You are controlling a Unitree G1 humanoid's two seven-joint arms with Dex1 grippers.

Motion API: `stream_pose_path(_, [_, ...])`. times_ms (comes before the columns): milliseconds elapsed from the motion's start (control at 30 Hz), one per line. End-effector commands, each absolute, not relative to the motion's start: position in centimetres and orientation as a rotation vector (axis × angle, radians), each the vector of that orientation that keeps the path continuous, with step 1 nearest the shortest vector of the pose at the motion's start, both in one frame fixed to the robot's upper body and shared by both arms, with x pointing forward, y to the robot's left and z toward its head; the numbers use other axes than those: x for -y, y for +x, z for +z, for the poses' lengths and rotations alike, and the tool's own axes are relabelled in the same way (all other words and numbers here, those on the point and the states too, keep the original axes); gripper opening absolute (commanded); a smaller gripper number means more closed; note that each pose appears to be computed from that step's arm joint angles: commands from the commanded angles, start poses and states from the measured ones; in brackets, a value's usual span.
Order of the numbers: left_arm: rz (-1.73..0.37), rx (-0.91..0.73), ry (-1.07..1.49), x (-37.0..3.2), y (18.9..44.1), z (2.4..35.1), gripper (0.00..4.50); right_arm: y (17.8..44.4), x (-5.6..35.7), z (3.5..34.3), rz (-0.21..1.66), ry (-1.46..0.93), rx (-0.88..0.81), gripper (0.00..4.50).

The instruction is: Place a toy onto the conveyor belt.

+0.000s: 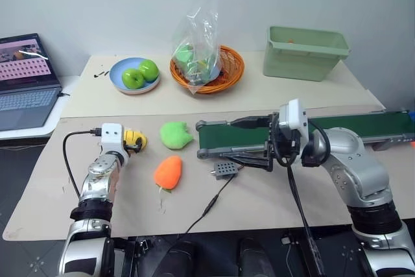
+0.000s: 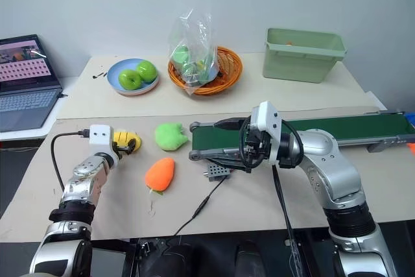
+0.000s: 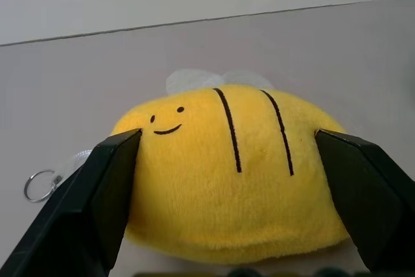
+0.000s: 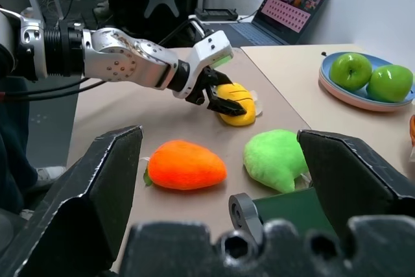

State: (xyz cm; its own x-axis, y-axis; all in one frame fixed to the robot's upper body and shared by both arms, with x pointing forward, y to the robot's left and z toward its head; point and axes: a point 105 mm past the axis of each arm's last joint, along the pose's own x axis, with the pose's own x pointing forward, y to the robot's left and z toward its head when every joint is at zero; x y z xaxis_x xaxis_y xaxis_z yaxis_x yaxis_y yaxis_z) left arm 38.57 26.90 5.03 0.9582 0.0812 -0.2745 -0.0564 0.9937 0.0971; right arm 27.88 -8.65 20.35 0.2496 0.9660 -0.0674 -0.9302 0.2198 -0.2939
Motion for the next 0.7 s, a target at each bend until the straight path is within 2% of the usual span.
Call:
stream_pose_path(33, [0.095,-0.348,0.051,-27.22,37.52,2.92,4.47,27.6,8.69,21.39,1.308,-0.312,0.188,4.5])
stream_pose_path(200, [0.104,-0.351,0.04,-27.43,37.31,2.85,4.47,27.83,8.8,21.61,1.295,-0.318,0.197,4.5])
stream_pose_path(300, [0.109,-0.353,0.03,-27.46,37.34,2.81,3.73,28.01,8.87,21.74,1.285,-0.319,0.204,4.5])
stream_pose_path(367, [0.109,-0.351,0.027,-27.5,37.41,2.88,2.92,28.04,8.88,21.81,1.281,-0.318,0.208,4.5])
stream_pose_path(633, [0.103,-0.358,0.036,-27.46,37.67,2.89,0.35,28.07,9.0,21.96,1.262,-0.322,0.214,4.5])
stream_pose_path(667, [0.103,-0.359,0.036,-27.44,37.69,2.87,0.07,28.11,9.03,21.99,1.259,-0.323,0.215,4.5])
stream_pose_path(700, [0.103,-0.36,0.034,-27.43,37.7,2.85,0.03,28.14,9.06,22.01,1.256,-0.323,0.215,4.5])
